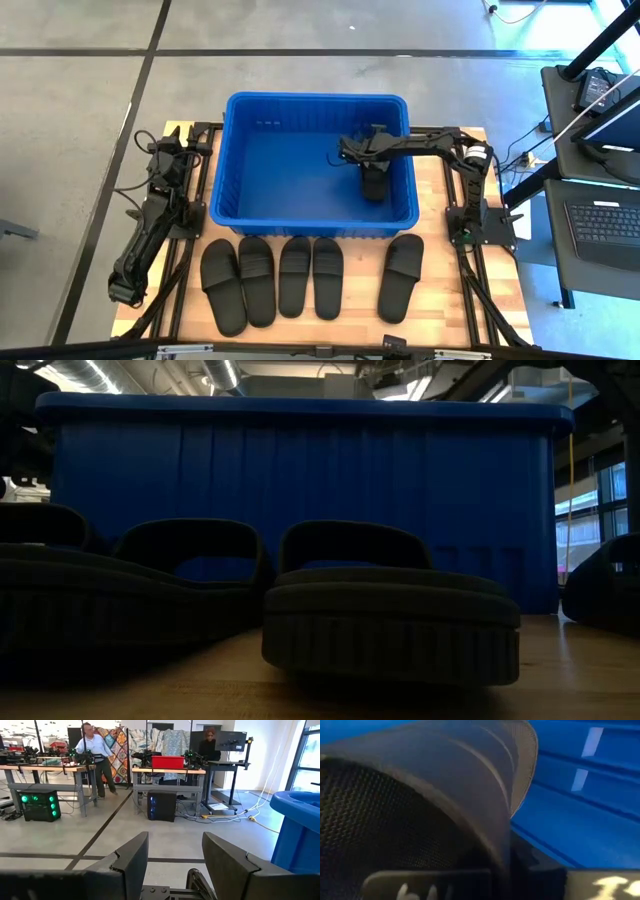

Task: Pick and place slides into bin
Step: Put the black slides into the blue organizer bin

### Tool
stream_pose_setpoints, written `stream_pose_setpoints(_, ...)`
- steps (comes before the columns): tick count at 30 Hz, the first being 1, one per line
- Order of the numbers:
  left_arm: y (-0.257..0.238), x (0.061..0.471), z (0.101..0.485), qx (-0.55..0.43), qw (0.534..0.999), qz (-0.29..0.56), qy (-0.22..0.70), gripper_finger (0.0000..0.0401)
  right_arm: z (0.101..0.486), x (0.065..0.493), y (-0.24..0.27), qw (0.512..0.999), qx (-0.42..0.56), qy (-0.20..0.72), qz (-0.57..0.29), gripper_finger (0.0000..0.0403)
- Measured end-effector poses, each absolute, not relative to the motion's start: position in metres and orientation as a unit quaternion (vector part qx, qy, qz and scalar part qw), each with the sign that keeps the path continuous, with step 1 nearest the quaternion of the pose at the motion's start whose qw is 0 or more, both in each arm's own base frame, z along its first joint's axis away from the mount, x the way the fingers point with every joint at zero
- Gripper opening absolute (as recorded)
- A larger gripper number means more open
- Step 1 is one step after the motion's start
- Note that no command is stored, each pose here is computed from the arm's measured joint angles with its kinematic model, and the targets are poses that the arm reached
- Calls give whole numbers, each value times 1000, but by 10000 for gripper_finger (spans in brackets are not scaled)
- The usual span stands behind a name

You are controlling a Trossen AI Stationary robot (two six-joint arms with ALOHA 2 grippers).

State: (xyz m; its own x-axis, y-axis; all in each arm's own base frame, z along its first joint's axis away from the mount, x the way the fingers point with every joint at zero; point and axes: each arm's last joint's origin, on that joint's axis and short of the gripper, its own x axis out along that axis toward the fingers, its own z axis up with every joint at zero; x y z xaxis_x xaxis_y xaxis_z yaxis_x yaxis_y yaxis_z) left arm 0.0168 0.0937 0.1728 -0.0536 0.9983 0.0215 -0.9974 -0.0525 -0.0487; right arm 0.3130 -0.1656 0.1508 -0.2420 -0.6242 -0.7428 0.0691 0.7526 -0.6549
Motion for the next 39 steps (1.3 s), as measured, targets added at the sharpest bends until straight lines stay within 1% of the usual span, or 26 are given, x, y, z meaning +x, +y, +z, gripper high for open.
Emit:
stream_pose_setpoints(3,94,17,173,-9,688,725,-25,182,150,313,-166,589,-187,726,-301,37)
stream_pose_setpoints(10,94,17,173,-9,688,726,-25,182,148,313,-166,593,-176,722,-308,116)
stream_pose_setpoints(17,94,17,173,-9,688,725,-25,182,148,312,-166,592,-169,719,-324,207)
stream_pose_setpoints(21,94,17,173,-9,688,725,-25,182,148,311,-166,584,-180,729,-309,241)
stream_pose_setpoints(23,94,17,173,-9,688,725,-25,182,148,311,-166,582,-185,731,-304,249)
stream_pose_setpoints(29,94,17,173,-9,688,725,-25,182,148,312,-166,592,-153,713,-344,254)
stream_pose_setpoints(39,94,17,173,-9,688,725,-25,182,148,312,-165,588,-174,726,-312,255)
